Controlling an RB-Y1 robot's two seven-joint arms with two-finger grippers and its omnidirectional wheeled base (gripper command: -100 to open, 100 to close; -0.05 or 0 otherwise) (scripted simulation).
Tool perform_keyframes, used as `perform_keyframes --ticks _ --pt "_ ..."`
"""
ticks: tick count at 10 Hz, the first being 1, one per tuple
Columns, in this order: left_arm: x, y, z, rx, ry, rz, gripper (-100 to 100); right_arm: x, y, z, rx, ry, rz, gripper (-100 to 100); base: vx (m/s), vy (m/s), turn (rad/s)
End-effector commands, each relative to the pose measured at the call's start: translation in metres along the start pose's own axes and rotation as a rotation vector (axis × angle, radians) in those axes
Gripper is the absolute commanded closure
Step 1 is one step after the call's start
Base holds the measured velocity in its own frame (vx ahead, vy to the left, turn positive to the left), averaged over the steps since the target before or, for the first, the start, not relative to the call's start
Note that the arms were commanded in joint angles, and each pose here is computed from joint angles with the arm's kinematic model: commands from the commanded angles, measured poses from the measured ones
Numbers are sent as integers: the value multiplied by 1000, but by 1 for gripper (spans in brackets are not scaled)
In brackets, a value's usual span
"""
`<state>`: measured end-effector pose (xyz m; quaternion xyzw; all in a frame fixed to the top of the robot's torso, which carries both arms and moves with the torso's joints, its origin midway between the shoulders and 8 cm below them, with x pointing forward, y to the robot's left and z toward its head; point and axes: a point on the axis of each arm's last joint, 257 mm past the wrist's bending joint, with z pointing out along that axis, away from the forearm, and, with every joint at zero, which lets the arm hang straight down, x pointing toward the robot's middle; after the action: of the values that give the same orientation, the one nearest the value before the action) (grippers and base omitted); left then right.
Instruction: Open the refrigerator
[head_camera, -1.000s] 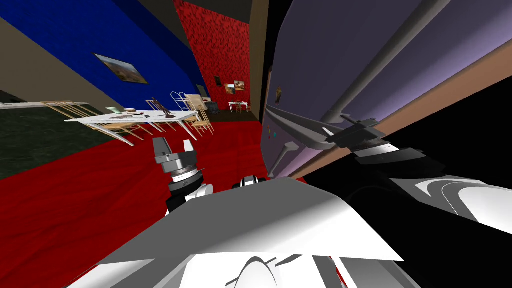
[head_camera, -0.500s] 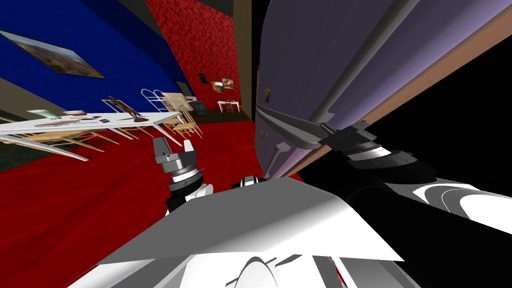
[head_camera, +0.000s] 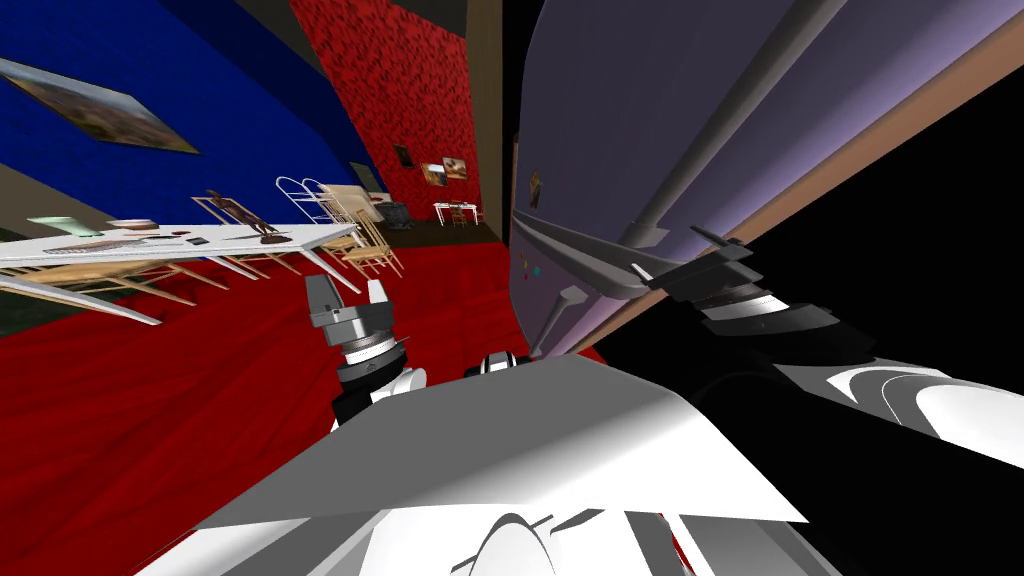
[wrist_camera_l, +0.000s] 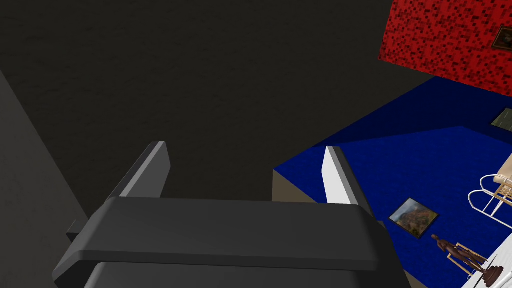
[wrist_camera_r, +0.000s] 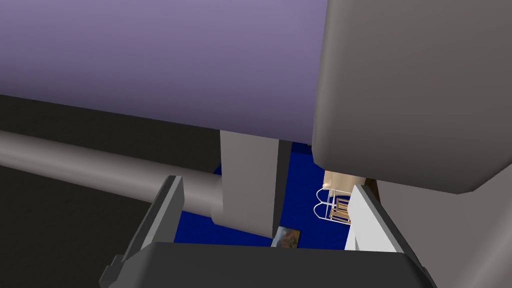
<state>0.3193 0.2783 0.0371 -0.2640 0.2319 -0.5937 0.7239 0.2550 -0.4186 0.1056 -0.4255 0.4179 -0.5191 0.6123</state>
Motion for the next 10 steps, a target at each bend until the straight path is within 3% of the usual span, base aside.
perform_keyframes --ticks 1,4,7,10 --pt "0 0 0 0 0 0 0 18 -7 -8 1 53 26 -100 71 144 -115" --pt "0 0 0 0 0 0 0 30 -19 -14 -3 93 -7 -100 86 159 -102" --pt "0 0 0 0 0 0 0 13 -27 -12 -29 70 -91 -100 40 72 -40" --pt "0 0 0 0 0 0 0 17 -38 -12 -25 76 -79 -100 67 14 -7"
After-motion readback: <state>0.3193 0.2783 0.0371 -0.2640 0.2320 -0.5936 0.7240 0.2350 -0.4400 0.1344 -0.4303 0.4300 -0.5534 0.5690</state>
